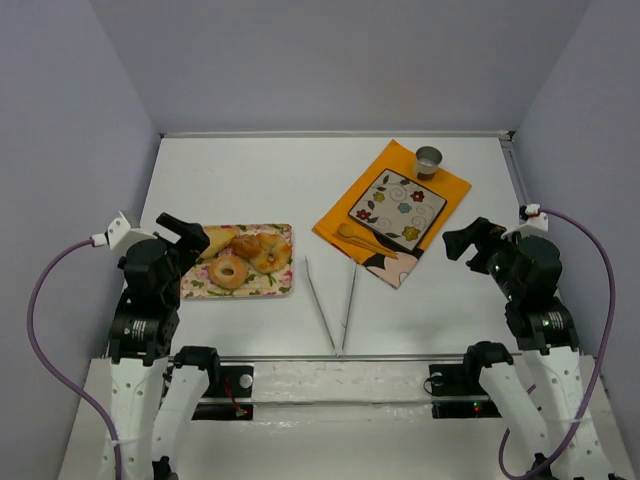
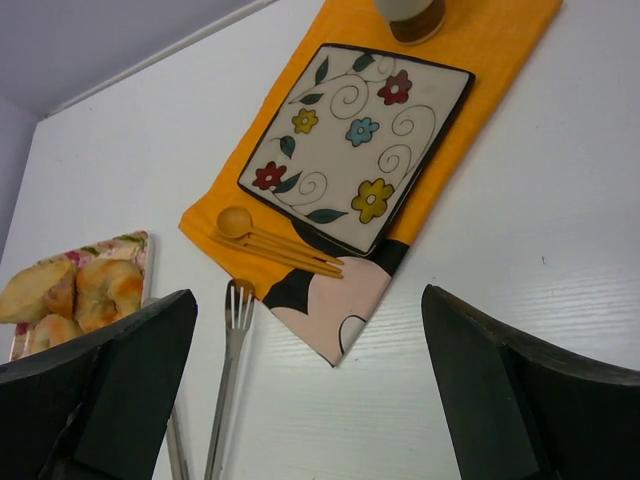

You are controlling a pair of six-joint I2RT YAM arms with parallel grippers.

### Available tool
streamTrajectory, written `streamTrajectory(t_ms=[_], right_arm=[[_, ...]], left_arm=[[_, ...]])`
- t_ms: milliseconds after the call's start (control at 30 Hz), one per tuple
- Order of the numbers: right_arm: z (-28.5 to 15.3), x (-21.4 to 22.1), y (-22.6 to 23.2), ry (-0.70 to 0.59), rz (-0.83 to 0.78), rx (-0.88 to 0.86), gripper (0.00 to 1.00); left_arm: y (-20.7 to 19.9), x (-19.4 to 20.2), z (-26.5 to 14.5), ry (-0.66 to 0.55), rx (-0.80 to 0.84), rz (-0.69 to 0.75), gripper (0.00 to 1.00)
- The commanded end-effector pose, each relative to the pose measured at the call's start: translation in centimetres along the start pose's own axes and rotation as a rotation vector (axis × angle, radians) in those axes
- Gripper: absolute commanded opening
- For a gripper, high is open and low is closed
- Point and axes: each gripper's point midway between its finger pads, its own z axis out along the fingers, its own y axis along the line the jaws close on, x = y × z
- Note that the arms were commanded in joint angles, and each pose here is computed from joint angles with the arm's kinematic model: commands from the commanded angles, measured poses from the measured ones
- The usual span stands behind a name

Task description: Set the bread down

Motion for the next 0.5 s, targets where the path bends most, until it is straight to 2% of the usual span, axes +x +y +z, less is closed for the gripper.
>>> streamTrajectory(t_ms=[0, 367, 467], right_arm=[[-0.4, -0.5, 0.1, -0.026, -0.03, -0.007, 1.0], [-0.3, 0.3, 0.1, -0.001, -0.036, -0.026, 1.0], [-0.3, 1.6, 1.7, 0.074, -0.089, -0.129, 1.0]], left_arm=[[-0.3, -0.2, 0.0, -0.001, 0.02, 0.041, 0.99], [-0.1, 1.2, 0.1, 0.026, 0.049, 0.042, 0.99], [0.0, 1.8, 0.2, 0.048, 0.052, 0.05, 0.99]])
